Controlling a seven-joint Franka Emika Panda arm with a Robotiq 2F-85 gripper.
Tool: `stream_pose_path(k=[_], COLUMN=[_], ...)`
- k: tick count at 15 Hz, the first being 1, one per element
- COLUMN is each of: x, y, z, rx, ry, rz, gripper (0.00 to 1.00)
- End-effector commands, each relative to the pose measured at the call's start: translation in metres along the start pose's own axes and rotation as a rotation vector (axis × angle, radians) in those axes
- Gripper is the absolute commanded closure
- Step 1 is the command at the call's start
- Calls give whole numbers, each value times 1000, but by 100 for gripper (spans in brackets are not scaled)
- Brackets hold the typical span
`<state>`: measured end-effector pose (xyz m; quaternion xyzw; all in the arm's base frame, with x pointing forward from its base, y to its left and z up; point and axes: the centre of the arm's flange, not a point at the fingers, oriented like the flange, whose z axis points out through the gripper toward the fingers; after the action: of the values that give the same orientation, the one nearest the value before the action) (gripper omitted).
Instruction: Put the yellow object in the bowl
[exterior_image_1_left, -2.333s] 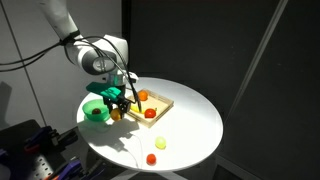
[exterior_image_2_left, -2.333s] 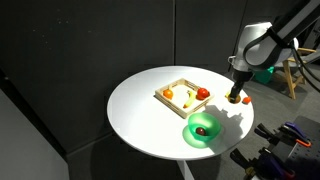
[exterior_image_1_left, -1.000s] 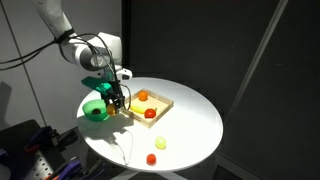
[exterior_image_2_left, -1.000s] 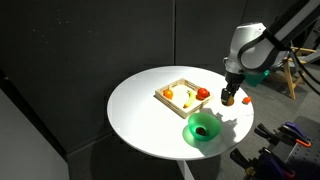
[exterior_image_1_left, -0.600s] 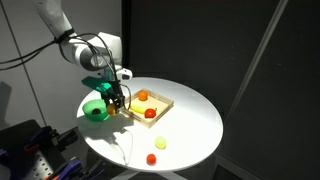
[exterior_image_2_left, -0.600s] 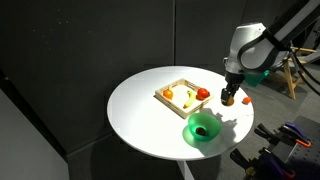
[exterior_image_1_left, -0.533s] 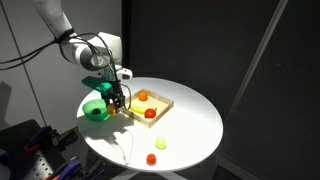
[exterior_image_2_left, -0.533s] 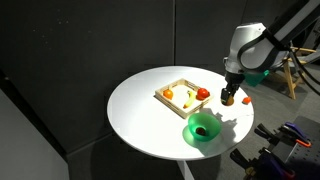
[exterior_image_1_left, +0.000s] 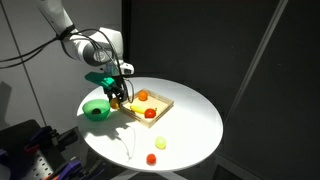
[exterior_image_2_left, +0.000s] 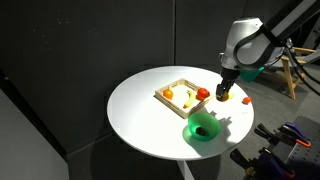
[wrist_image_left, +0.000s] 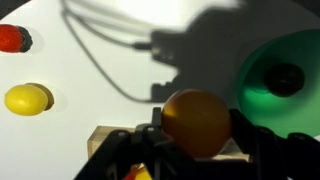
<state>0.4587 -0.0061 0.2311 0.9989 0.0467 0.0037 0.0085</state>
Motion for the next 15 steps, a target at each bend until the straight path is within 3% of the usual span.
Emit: stream_pose_path(k=[1, 15], x=[11, 12], y=[-14, -80], z=[-16, -24], rx=[-6, 14], ry=[-3, -38], rz=[-53, -261], gripper=[58, 58])
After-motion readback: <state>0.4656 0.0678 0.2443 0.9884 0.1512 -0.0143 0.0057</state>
